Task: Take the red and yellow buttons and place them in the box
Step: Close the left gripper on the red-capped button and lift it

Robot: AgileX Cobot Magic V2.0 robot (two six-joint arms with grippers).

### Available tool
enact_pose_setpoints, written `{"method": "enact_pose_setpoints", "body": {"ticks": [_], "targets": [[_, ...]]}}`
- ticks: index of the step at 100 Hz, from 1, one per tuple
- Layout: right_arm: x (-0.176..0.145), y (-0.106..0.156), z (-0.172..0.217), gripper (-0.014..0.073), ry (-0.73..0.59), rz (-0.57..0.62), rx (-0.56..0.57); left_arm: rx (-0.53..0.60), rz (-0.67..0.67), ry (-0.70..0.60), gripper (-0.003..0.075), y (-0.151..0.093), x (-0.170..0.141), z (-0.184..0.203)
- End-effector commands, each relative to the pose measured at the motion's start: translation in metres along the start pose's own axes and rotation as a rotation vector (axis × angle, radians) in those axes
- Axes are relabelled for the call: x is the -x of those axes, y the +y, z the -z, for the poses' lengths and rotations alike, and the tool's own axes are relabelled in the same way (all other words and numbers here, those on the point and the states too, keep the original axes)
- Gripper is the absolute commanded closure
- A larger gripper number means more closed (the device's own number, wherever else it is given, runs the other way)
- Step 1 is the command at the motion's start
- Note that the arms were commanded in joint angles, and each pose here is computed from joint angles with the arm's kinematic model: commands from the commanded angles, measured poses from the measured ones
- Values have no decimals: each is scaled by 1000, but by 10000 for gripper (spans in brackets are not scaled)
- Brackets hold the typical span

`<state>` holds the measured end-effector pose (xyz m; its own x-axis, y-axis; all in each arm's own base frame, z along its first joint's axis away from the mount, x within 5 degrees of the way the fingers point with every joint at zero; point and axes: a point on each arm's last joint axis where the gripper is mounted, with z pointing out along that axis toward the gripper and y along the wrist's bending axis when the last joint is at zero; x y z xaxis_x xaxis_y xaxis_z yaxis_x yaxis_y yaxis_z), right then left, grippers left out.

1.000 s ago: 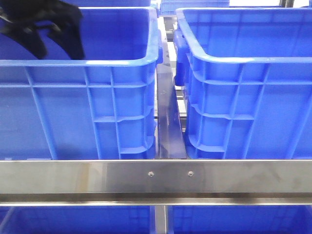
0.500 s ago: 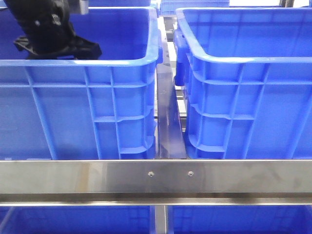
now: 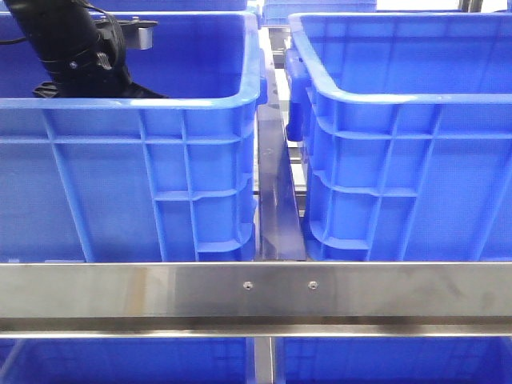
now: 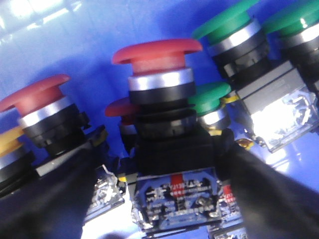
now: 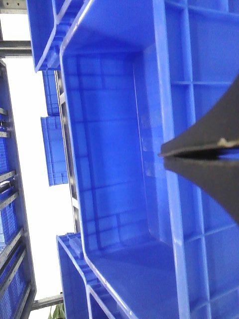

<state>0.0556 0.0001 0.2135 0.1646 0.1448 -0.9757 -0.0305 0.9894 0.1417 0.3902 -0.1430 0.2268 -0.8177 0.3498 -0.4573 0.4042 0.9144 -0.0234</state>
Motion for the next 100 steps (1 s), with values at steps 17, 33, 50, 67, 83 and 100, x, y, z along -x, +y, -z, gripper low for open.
{"method": "enact_pose_setpoints", "body": {"ticks": [17,33,50,67,83,100], "targets": [[16,2,3,663,-128,16,15,1,-2,-158,691,-4,19,43],[16,2,3,663,-128,16,15,4,-6,-219,739,-5,21,68],[16,2,3,663,-128,16,15,-4,-2,-300,739,-8,21,109],[16,2,3,663,-128,16,15,-36,7,-383,739,-17,11,151],[16,2,3,663,-128,16,15,-74,-76,-448,739,-43,-8,180],[16,2,3,663,-128,16,15,-149,-161,-537,739,-77,-35,203]]}}
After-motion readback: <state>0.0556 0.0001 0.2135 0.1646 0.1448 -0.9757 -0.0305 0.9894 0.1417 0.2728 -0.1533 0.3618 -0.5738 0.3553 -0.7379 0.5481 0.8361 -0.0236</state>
